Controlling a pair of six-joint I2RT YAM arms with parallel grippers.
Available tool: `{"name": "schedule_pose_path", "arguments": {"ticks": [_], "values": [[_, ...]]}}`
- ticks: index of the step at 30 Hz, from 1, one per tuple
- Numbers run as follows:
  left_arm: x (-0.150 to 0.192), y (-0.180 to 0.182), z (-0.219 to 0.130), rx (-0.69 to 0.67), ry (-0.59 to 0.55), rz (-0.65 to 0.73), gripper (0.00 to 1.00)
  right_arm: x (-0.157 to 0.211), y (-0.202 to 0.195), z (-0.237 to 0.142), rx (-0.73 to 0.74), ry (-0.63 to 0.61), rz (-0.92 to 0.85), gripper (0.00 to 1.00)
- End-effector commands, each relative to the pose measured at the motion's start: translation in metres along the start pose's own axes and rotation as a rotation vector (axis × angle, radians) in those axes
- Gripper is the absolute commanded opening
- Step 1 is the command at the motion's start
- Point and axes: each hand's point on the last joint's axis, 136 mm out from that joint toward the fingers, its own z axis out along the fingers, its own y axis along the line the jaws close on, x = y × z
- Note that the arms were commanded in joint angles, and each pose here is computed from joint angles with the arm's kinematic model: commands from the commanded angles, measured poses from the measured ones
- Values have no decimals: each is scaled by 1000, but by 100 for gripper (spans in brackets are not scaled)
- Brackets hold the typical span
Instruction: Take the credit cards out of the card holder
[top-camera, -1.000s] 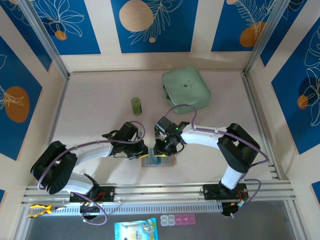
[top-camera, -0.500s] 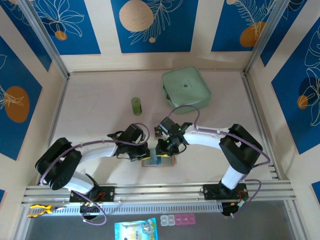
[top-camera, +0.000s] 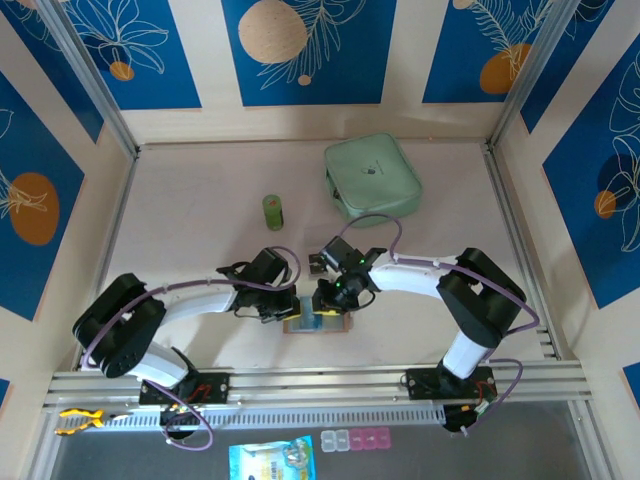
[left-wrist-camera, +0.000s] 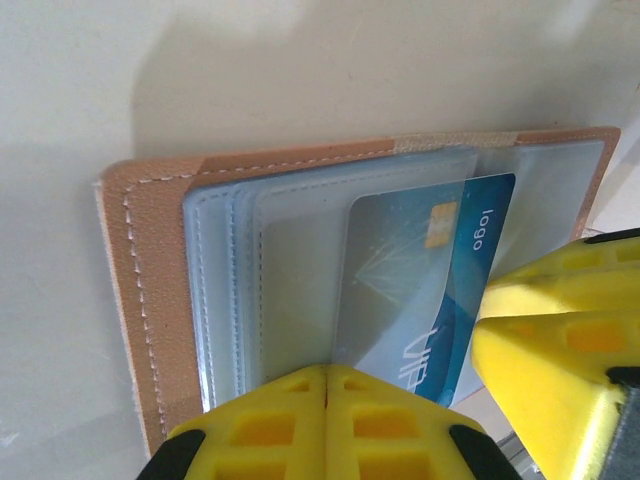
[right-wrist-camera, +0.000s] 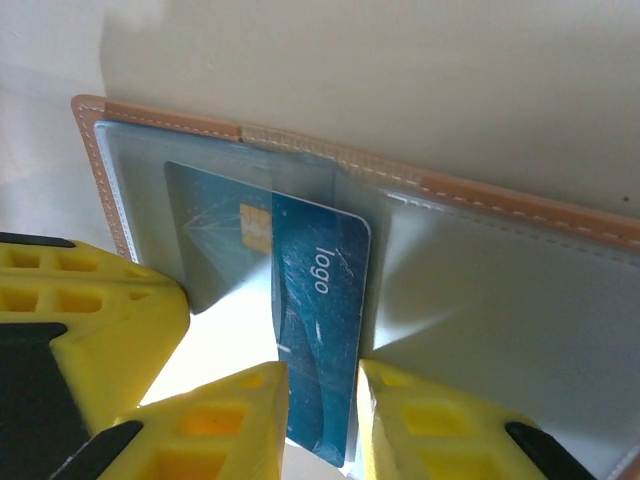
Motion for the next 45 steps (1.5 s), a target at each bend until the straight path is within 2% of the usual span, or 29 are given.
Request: {"name": "schedule_pose_path", "arguments": {"ticks": [1, 15, 27, 39, 45], "values": [[4, 9, 4, -51, 14, 5, 4, 4, 0, 2, -26, 21, 20, 27], [6, 12, 6, -64, 21, -1, 4, 4, 4, 1, -123, 2, 33, 26], [6, 9, 5, -71, 17, 2, 4, 0, 12, -7, -266, -16, 53, 22], [6, 7, 5, -68, 16, 1, 4, 0, 7, -2, -265, 1, 58, 15], [6, 8, 5, -65, 14, -4, 5, 0, -6, -6, -197, -22, 63, 12]]}}
